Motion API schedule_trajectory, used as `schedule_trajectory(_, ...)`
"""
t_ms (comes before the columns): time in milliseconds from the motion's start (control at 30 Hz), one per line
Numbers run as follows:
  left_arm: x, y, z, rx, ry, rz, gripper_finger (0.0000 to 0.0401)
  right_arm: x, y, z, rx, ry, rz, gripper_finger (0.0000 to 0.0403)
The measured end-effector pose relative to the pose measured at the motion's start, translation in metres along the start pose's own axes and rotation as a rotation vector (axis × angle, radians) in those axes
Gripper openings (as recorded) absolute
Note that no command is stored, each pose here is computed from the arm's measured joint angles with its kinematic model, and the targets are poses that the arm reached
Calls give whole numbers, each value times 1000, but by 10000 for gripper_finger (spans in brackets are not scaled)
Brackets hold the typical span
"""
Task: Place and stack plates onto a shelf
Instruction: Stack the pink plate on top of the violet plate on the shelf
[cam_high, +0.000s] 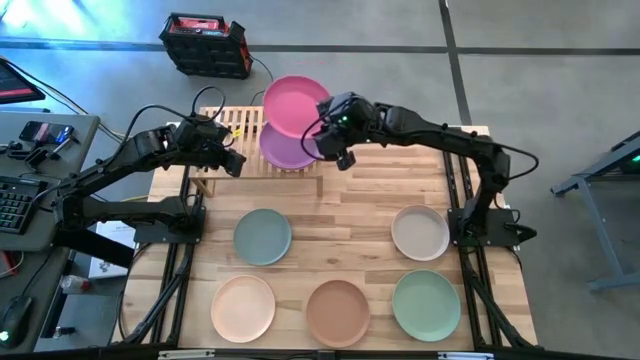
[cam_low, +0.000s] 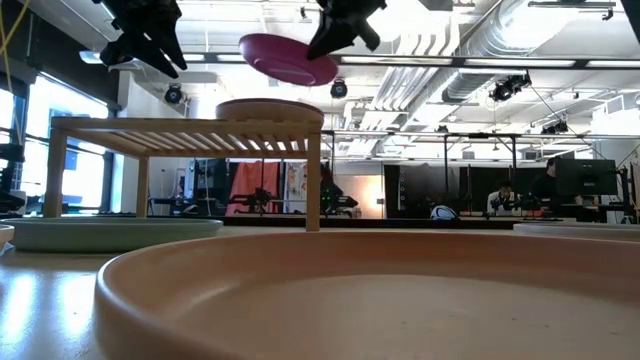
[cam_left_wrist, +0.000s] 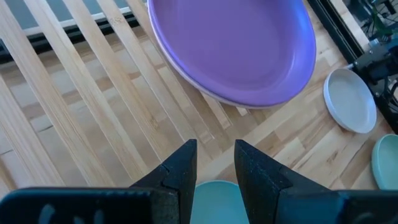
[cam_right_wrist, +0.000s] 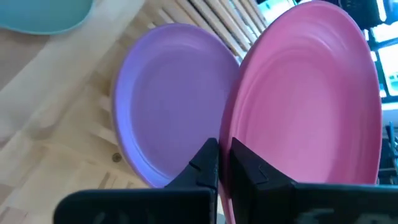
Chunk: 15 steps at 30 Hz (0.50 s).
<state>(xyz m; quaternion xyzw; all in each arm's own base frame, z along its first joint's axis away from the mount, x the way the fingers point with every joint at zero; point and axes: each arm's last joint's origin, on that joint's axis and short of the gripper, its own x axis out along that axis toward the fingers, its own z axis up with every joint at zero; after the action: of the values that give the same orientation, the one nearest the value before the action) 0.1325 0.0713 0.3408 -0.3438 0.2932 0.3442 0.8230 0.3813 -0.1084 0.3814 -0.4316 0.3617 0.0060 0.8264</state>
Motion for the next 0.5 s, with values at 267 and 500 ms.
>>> schedule_trajectory(267,1,0,0,-27,1,3,97,13,13,7,-1,-45,101,0)
schedule_trajectory(500,3,-1,1,-43,8,8,97,35,22,4,-2,-6,152,0)
